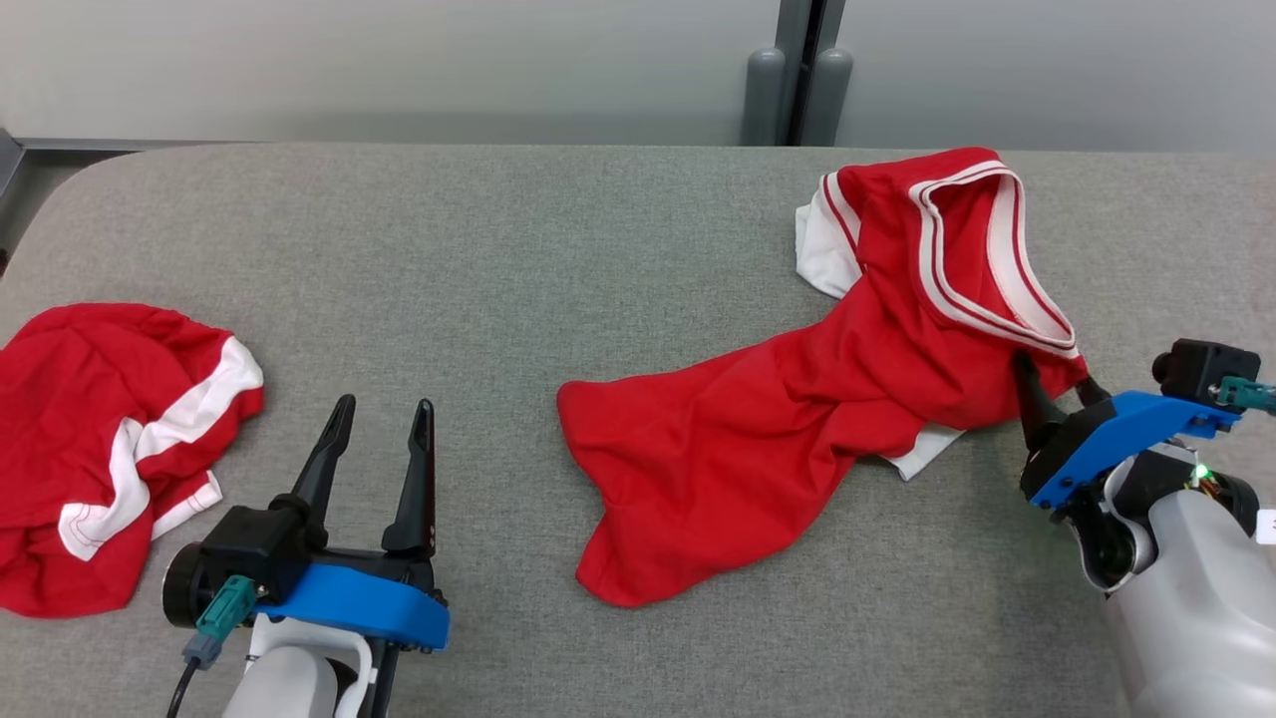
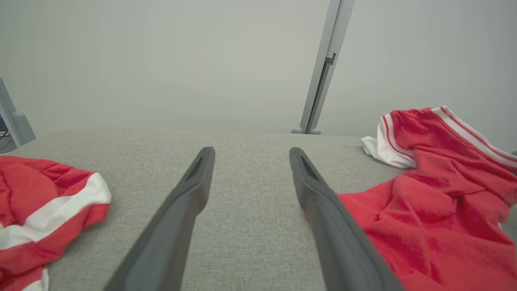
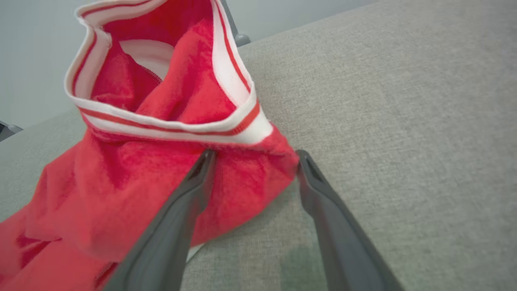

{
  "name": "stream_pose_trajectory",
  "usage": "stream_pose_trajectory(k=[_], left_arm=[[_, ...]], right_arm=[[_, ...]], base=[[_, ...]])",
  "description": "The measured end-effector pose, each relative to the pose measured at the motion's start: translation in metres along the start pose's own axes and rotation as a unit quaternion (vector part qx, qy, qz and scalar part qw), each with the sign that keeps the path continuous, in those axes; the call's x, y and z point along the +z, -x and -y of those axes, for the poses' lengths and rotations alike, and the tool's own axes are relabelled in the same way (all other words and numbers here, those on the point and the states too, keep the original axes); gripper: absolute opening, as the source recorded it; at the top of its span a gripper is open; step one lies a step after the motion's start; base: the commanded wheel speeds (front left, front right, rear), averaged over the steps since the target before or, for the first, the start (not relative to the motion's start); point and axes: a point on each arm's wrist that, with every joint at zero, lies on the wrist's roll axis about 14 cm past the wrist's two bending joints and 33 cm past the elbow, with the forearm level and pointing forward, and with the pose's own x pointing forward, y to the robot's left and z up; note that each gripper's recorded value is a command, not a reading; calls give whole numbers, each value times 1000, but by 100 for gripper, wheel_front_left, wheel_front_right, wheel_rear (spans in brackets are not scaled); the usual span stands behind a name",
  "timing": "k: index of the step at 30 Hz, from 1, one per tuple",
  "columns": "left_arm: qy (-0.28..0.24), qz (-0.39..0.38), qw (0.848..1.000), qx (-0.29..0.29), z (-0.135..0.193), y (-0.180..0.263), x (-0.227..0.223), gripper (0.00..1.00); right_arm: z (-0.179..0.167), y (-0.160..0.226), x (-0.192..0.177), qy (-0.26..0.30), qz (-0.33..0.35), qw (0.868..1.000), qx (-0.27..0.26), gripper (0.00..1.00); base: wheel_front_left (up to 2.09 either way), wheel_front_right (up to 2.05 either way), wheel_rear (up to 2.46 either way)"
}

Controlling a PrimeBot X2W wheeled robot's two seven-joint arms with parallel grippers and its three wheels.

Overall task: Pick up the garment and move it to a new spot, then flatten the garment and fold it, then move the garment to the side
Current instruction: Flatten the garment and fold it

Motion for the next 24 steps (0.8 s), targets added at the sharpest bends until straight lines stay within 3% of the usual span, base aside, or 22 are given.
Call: stream_pose_trajectory(k=[3, 4, 5, 6, 15, 24], left_arm=[[-1, 0, 1000, 5, -4, -1, 0, 100], [-1, 0, 1000, 6, -5, 0, 0, 100], [-1, -1, 1000, 7, -5, 0, 0, 100], [-1, -1, 1000, 7, -5, 0, -1, 100], [-2, 8, 1000, 5, -2, 2, 6, 100], [0, 16, 1000, -8, 10, 11, 11, 100]], right_arm=[[1, -6, 2, -2, -1, 1000, -1, 100], [0, -7, 2, -1, -2, 1000, -1, 92], [-2, -9, 2, -1, -3, 1000, 1, 39], [-4, -10, 2, -2, -5, 1000, 4, 0], [-37, -2, 23, -3, 37, 998, 53, 0], [-90, 71, 63, -9, 116, 980, 163, 0]], base=[[0, 0, 0], [0, 0, 0], [0, 0, 0], [0, 0, 0], [0, 0, 0], [0, 0, 0]])
